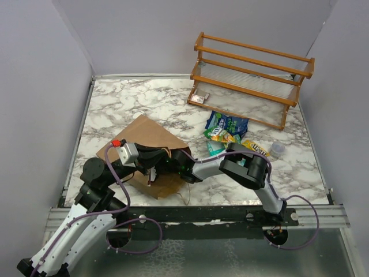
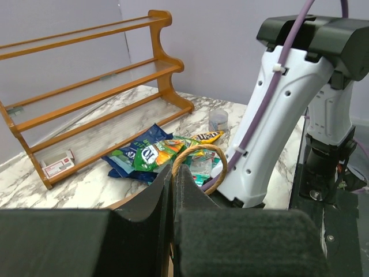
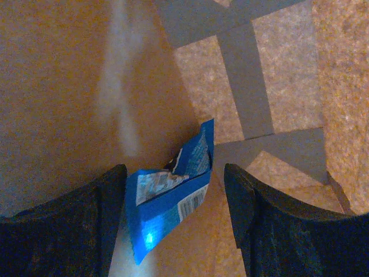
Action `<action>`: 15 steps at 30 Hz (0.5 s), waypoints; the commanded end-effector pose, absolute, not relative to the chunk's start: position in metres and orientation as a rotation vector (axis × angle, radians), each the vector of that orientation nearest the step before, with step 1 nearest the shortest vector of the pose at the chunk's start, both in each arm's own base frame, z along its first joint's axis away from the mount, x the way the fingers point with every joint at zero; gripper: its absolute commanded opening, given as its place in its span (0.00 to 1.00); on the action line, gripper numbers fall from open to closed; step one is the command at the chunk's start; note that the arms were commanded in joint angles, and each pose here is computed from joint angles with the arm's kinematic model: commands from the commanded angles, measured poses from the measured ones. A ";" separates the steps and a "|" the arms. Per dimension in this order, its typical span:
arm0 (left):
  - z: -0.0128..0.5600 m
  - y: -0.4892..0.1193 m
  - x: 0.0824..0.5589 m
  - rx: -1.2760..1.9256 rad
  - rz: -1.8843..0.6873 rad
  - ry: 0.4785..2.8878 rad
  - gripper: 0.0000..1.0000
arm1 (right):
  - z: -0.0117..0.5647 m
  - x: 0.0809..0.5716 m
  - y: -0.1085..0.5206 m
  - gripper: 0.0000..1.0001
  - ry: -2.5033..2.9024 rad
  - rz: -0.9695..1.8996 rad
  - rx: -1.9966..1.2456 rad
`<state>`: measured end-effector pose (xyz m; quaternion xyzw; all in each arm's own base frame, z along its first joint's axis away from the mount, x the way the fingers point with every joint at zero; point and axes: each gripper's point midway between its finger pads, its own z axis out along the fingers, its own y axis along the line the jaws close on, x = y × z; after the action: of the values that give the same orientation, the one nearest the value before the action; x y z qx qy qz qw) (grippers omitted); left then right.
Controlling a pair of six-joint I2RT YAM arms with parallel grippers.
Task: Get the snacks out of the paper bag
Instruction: Take out the snack from the paper bag.
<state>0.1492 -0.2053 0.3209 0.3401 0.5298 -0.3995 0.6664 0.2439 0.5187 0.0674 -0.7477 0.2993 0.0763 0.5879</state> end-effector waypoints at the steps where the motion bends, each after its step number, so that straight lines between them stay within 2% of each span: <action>1: 0.343 -0.206 0.138 0.788 -0.933 1.116 0.00 | 0.071 0.272 0.533 0.68 0.771 0.121 -1.672; 8: 0.341 -0.204 0.136 0.779 -0.929 1.123 0.00 | 0.070 0.302 0.532 0.57 0.897 0.075 -1.625; 15: 0.331 -0.196 0.138 0.759 -0.880 1.146 0.00 | 0.080 0.317 0.515 0.23 0.962 0.032 -1.585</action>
<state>0.1405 -0.2016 0.3245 0.3418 0.5216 -0.4038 0.6694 0.3032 0.5254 0.0696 -0.7043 0.3852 0.0326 0.5954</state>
